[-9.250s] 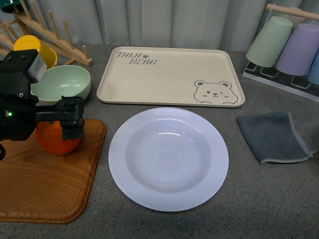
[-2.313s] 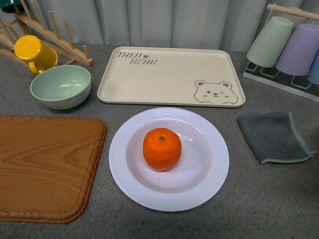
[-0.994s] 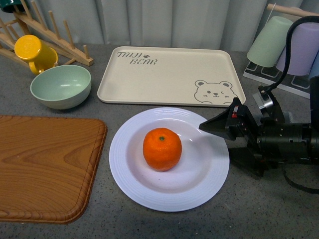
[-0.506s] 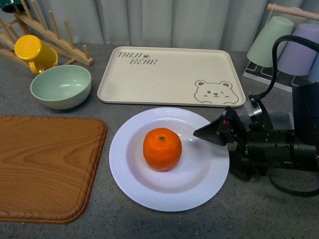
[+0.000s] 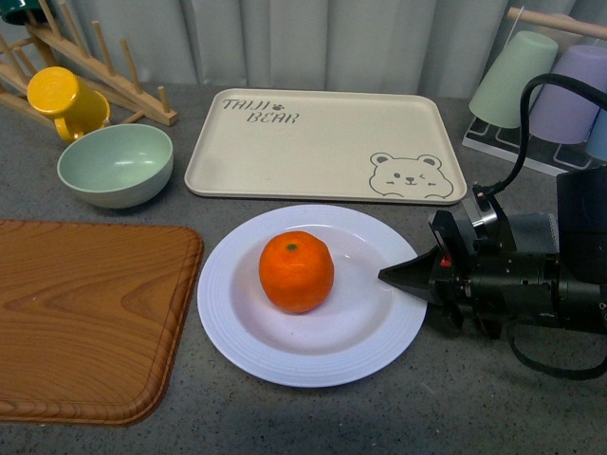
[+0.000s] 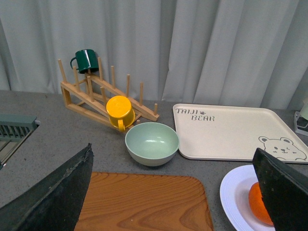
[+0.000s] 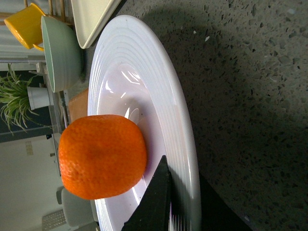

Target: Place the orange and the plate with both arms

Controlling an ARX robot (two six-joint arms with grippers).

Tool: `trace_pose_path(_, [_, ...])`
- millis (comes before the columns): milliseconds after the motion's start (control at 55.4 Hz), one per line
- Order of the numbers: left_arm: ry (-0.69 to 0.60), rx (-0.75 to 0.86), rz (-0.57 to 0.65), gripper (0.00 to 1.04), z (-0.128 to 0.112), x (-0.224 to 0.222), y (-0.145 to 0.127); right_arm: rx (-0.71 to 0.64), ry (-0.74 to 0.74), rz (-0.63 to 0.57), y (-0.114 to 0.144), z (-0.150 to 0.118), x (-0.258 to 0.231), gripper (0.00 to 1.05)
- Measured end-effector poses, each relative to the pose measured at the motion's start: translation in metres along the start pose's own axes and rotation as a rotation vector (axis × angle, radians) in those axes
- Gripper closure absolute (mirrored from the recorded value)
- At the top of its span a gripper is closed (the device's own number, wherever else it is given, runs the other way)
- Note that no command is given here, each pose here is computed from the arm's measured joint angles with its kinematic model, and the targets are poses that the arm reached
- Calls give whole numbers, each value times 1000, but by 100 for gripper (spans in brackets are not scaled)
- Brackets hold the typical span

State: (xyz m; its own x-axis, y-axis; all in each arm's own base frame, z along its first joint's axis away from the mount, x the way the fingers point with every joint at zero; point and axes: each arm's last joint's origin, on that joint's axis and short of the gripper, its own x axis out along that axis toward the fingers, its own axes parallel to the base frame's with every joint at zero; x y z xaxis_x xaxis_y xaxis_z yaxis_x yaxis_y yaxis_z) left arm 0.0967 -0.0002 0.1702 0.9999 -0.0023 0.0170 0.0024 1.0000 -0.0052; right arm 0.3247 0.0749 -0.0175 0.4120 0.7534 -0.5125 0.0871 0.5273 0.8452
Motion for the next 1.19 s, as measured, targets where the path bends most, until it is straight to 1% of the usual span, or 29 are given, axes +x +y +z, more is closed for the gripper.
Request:
trace_pose_path(397, [0, 0, 0, 6, 0, 0, 0, -4, -28, 26, 2, 1, -3, 102])
trace_pose_path(596, [0, 0, 0, 6, 0, 0, 0, -13, -91, 37, 14, 10, -14, 102])
trace_pose_path(759, [0, 0, 0, 6, 0, 0, 0, -49, -151, 86, 34, 32, -28, 102])
trace_pose_path(958, [0, 0, 0, 6, 0, 0, 0, -86, -194, 125, 54, 63, -25, 102])
trace_pose_path(1102, [0, 0, 0, 6, 0, 0, 0, -82, -221, 151, 61, 88, -14, 102])
trace_pose_path(1192, [0, 0, 0, 6, 0, 0, 0, -64, -228, 141, 61, 102, -5, 102])
